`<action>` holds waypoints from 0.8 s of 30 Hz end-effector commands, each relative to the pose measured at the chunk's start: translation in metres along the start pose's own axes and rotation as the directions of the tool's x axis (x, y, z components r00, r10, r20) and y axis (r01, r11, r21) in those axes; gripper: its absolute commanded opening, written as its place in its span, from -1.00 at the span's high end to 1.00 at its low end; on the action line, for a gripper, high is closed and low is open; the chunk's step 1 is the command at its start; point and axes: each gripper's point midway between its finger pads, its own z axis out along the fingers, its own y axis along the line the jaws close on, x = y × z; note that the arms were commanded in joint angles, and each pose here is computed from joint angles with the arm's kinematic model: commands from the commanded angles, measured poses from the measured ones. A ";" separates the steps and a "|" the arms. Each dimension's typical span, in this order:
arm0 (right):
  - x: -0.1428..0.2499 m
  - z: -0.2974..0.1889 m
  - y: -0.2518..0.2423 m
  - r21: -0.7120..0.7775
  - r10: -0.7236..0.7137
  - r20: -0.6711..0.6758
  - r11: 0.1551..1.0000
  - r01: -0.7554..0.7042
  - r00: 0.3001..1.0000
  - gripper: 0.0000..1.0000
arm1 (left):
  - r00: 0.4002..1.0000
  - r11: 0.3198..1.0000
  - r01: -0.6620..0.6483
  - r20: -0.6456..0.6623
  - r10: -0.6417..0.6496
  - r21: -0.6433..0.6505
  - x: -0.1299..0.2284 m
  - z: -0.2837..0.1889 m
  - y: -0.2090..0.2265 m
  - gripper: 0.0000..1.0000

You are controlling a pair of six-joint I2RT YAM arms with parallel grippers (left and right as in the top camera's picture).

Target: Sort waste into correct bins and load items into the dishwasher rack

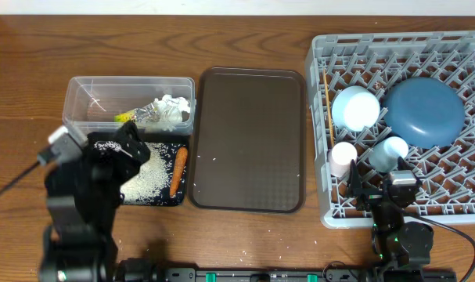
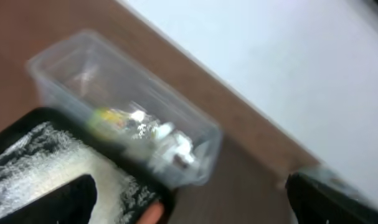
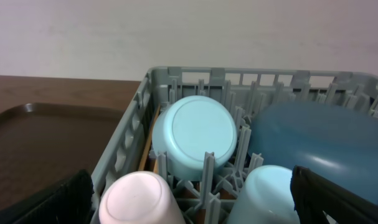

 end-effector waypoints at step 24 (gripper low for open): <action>0.000 0.000 -0.002 0.010 -0.015 0.001 1.000 0.015 1.000 -0.98 | 0.964 0.967 -0.018 0.263 -0.052 0.255 0.076 0.025 0.047 -0.99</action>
